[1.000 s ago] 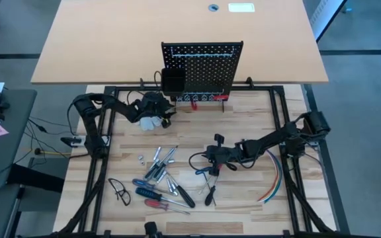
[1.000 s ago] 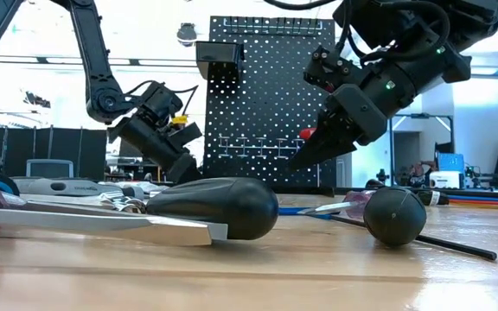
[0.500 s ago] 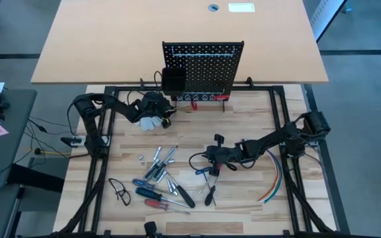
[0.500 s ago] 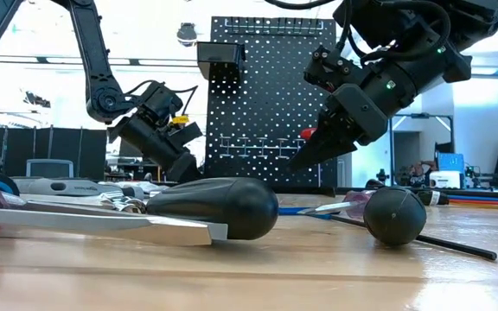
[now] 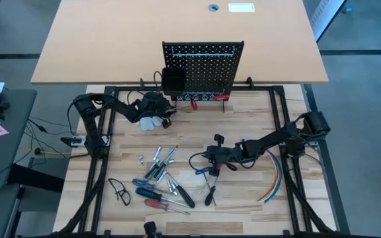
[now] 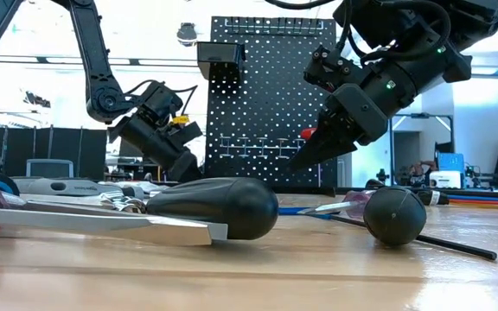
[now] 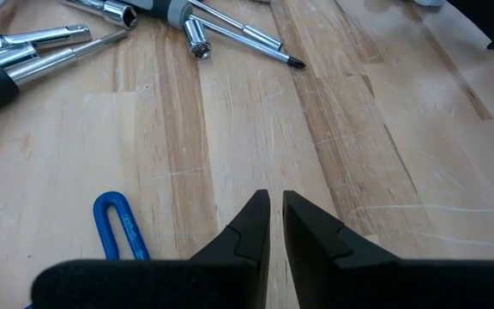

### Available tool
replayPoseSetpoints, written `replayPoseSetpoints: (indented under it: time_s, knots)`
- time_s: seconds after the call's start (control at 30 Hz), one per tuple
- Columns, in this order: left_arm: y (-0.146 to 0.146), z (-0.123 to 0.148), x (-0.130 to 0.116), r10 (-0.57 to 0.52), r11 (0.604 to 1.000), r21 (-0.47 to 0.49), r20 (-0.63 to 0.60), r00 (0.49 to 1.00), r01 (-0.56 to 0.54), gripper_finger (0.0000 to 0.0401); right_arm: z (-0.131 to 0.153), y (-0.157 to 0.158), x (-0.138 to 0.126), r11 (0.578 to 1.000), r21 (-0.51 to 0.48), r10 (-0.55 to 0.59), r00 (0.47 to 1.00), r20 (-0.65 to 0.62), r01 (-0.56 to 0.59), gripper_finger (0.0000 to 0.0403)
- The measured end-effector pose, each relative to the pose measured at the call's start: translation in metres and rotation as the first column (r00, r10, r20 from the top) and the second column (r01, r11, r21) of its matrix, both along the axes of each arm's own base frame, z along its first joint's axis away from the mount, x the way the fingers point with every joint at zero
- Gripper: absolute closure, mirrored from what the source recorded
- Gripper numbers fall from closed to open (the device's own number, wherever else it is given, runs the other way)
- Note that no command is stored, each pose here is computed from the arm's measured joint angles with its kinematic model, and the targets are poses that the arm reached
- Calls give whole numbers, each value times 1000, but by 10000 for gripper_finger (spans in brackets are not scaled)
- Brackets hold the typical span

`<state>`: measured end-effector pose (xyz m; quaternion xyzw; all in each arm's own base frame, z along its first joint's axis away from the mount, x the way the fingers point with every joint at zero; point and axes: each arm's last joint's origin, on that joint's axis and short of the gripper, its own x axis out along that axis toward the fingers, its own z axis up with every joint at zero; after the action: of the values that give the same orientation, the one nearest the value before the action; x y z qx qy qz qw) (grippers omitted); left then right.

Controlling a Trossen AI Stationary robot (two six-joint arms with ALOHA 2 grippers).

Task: Hang tools onto peg board
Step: Hang the red allen wrench on the pegboard

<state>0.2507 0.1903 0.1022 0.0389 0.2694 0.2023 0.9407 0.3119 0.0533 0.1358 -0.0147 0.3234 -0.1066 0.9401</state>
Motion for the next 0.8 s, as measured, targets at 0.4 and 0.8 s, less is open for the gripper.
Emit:
replayPoseSetpoints:
  time_s: [0.4,0.8]
  knots:
    - [0,0,0,0,1000,-1,-2,1000,0,286,0,0,0,1000,0,0,1000,0,0,360]
    - [-1,0,0,-4,1000,-5,-2,1000,4,346,0,0,0,1000,1,0,1000,0,0,360]
